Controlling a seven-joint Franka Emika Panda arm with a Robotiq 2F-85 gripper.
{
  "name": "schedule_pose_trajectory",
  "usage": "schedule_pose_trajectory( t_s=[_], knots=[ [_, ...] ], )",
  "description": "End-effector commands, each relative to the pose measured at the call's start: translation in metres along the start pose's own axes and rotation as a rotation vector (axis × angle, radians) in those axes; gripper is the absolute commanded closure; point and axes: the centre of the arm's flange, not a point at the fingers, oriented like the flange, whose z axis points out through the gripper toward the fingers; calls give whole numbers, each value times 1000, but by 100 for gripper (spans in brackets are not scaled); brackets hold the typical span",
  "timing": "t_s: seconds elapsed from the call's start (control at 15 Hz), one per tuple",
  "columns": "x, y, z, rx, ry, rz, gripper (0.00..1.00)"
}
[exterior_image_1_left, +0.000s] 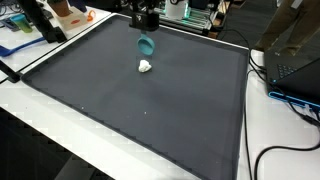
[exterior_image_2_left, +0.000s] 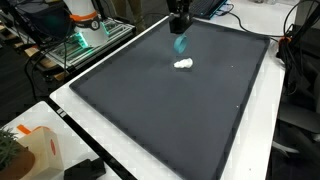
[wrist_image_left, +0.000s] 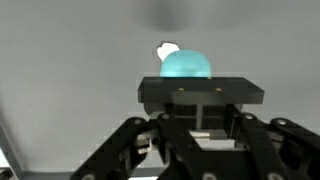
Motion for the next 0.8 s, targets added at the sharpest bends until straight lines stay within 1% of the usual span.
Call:
schedule_pose_trajectory(
  t_s=[0.0,0.2,0.73],
  knots=[
    [0,0,3,0,-5,1,78],
    [10,3,17,-9,-6,20,78],
    [22,2,41,-6,-6,21,78]
  ],
)
